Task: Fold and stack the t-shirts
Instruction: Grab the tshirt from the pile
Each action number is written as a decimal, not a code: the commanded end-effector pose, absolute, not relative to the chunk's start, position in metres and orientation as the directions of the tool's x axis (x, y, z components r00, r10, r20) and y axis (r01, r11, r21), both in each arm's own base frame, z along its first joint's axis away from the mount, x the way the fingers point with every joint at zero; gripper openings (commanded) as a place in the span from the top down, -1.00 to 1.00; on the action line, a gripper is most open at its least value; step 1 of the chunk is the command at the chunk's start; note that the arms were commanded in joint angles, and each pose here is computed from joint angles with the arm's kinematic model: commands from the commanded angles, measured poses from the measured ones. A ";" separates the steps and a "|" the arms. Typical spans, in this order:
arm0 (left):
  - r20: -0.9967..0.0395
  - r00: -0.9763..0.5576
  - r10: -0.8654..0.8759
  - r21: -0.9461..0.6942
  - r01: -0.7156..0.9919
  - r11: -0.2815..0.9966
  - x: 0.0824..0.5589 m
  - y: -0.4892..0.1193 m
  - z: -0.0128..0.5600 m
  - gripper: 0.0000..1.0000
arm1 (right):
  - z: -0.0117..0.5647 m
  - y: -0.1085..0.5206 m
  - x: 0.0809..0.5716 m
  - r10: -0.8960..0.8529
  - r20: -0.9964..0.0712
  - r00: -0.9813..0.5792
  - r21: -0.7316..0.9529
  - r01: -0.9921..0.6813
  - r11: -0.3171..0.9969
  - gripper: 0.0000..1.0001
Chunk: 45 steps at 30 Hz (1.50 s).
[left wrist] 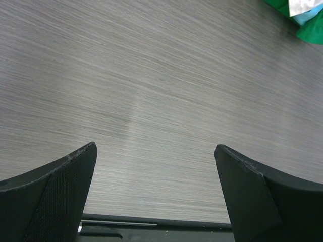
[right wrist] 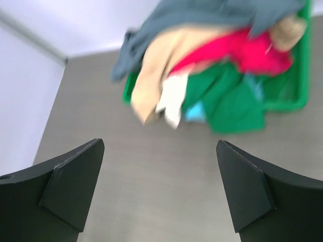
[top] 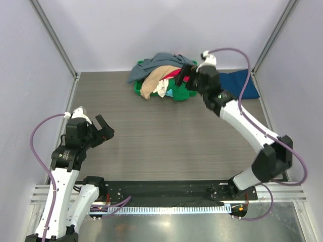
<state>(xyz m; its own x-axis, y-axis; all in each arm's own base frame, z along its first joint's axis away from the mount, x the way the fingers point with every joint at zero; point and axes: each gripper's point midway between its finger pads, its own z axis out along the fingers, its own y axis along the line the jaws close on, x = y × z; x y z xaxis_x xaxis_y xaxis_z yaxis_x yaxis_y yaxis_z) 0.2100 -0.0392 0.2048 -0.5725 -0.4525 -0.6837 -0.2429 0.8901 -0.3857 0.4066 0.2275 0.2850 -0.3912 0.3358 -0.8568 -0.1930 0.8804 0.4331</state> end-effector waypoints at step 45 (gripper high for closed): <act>-0.734 -0.506 -0.454 -0.406 -0.210 0.890 0.214 -0.038 0.219 -0.96 | 0.416 0.274 0.538 0.156 -0.965 -0.213 0.247 -0.523 0.815 0.98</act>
<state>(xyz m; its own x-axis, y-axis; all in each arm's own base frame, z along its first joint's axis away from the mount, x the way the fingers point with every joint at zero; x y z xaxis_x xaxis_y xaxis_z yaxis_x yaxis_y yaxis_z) 0.2084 -0.0387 0.2130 -0.5366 -0.4572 -0.7093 -0.2245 0.8876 -0.4022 0.6171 0.2186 0.2301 -0.5015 0.1918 -0.8436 -0.2349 0.9083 0.3461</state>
